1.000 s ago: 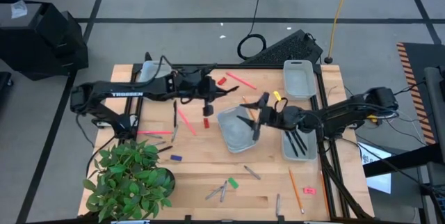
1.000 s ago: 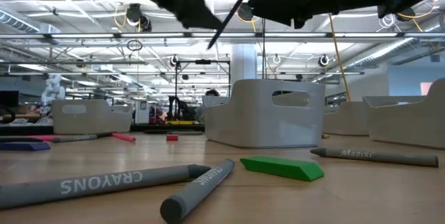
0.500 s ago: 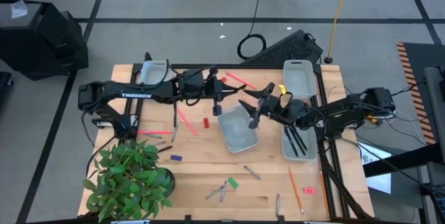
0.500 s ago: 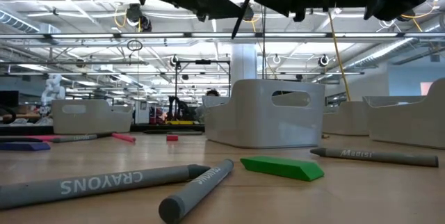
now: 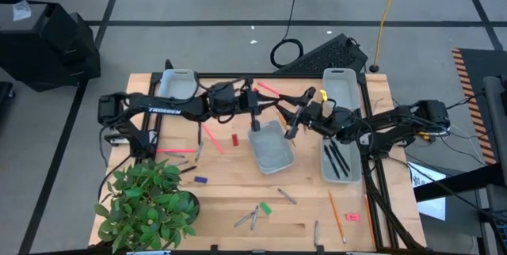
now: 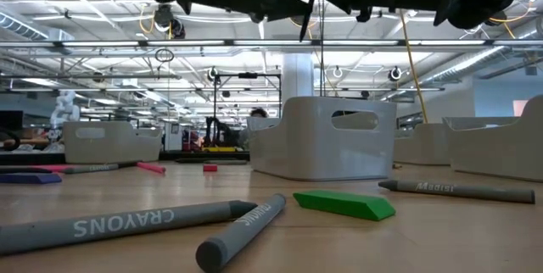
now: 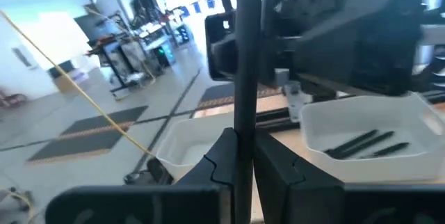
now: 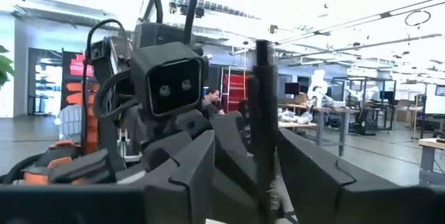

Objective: Sort crayons/erasers/pens/pencils in bins
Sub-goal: Put the black pen into the bottom right gray bin

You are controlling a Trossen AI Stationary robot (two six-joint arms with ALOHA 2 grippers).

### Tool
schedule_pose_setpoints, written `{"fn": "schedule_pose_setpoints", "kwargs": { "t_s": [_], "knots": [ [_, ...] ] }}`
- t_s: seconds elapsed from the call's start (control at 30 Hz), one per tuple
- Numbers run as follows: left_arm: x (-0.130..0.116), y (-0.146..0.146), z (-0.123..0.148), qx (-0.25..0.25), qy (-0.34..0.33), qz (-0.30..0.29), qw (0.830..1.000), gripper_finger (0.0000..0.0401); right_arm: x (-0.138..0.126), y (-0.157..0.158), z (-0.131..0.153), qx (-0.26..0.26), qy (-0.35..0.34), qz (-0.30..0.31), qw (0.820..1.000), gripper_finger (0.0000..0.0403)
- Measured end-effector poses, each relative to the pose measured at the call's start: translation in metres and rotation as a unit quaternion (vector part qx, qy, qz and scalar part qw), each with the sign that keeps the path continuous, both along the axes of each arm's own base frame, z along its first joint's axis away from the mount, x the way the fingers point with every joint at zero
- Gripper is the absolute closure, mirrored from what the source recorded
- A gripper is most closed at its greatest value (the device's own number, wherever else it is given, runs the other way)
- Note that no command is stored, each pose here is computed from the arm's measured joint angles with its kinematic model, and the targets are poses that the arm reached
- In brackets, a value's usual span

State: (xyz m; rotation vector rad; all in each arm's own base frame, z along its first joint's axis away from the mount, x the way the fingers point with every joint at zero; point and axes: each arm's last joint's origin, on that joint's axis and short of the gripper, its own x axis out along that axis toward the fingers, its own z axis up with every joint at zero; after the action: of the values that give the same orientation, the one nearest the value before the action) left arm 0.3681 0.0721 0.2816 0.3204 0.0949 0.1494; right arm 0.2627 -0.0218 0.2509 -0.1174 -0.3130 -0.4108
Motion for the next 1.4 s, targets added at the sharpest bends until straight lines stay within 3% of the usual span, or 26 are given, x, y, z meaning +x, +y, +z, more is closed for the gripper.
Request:
{"fn": "schedule_pose_setpoints", "kwargs": {
  "t_s": [0.2, 0.47, 0.57, 0.77, 0.93, 1.0, 1.1, 1.27, 1.4],
  "knots": [
    [0.002, 0.000, 0.001, -0.006, -0.014, 0.004, 1.000, 0.0370, -0.001, -0.004, 0.001, 0.000, -0.003, -0.007, 1.000, 0.0293],
    [0.002, -0.001, 0.001, -0.010, -0.017, 0.003, 1.000, 0.0370, -0.001, -0.005, 0.001, -0.006, 0.000, -0.014, 1.000, 0.0374],
    [0.002, -0.003, 0.001, -0.014, -0.018, 0.001, 1.000, 0.0357, -0.001, -0.005, 0.000, -0.013, 0.004, -0.017, 1.000, 0.0375],
    [-0.003, -0.011, 0.007, -0.016, -0.004, -0.003, 1.000, 0.0254, 0.002, -0.006, 0.001, -0.008, 0.040, -0.026, 0.999, 0.0375],
    [-0.031, -0.020, 0.019, -0.006, 0.097, 0.020, 0.995, 0.0166, 0.003, -0.006, 0.016, 0.004, 0.135, -0.035, 0.990, 0.0375],
    [-0.047, -0.024, 0.022, -0.020, 0.146, 0.028, 0.989, 0.0146, 0.000, -0.006, 0.023, 0.023, 0.200, -0.052, 0.978, 0.0375],
    [-0.071, -0.030, 0.023, -0.051, 0.219, 0.053, 0.973, 0.0133, -0.010, -0.007, 0.030, 0.077, 0.304, -0.092, 0.945, 0.0375],
    [-0.096, -0.034, 0.019, -0.092, 0.292, 0.134, 0.942, 0.0131, -0.039, -0.006, 0.032, 0.227, 0.405, -0.151, 0.873, 0.0375],
    [-0.101, -0.033, 0.014, -0.109, 0.308, 0.195, 0.925, 0.0130, -0.057, 0.005, 0.028, 0.357, 0.460, -0.161, 0.797, 0.0375]
  ]
}}
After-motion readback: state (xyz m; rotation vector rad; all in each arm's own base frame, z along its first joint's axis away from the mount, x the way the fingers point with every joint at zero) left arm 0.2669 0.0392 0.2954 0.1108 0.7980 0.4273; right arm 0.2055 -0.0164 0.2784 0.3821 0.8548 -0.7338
